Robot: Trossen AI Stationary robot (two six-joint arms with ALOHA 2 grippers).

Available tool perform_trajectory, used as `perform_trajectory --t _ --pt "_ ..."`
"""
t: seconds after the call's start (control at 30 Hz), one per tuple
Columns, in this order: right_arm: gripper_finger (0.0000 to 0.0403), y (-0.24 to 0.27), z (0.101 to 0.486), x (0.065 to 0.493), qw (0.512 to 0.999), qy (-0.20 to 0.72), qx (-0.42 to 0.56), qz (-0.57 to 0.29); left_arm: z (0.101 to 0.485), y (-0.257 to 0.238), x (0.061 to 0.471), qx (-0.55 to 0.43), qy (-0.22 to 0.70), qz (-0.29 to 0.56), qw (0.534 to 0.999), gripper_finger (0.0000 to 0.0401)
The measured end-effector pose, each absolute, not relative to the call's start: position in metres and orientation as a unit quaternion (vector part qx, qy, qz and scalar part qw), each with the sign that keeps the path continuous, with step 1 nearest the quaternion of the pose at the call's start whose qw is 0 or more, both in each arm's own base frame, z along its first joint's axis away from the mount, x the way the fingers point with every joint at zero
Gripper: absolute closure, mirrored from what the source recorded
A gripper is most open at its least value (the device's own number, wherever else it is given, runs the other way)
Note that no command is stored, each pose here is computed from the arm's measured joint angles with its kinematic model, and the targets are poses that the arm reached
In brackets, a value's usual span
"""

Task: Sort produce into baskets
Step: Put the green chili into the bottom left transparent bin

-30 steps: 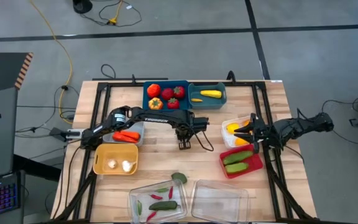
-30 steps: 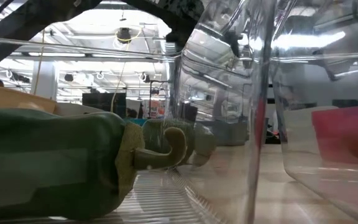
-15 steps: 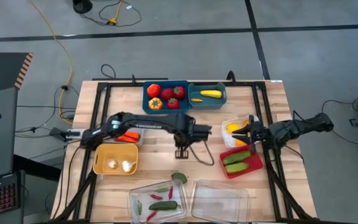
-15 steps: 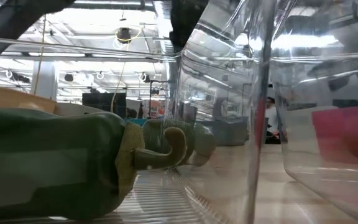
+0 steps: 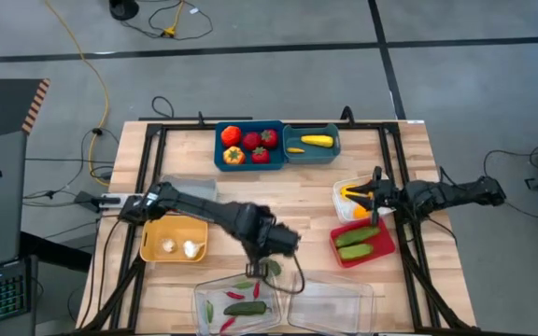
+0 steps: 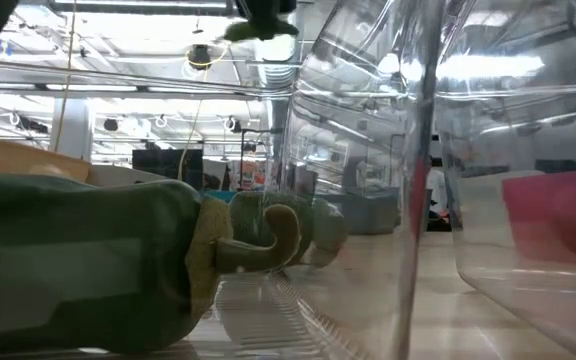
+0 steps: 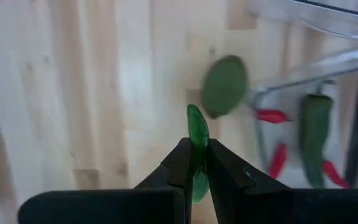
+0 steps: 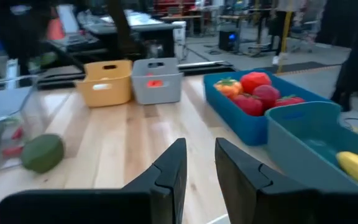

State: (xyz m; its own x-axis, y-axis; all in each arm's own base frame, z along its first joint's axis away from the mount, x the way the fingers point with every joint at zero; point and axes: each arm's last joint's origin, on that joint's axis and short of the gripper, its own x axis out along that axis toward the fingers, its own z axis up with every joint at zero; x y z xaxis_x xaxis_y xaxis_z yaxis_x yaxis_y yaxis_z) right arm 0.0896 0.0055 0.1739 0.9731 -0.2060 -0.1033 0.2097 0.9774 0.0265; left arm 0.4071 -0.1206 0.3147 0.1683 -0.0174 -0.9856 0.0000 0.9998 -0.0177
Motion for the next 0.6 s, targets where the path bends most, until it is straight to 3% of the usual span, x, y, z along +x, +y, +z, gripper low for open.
perform_trajectory --t 0.37,0.6 --pt "0.0291 -0.002 0.173 0.090 0.990 0.050 0.023 -0.128 0.315 -0.192 0.383 -0.058 0.638 -0.014 0.768 0.0378" --pt "0.0291 -0.002 0.173 0.090 0.990 0.051 0.022 -0.128 0.315 -0.235 0.359 -0.088 0.661 -0.060 0.743 0.0378"
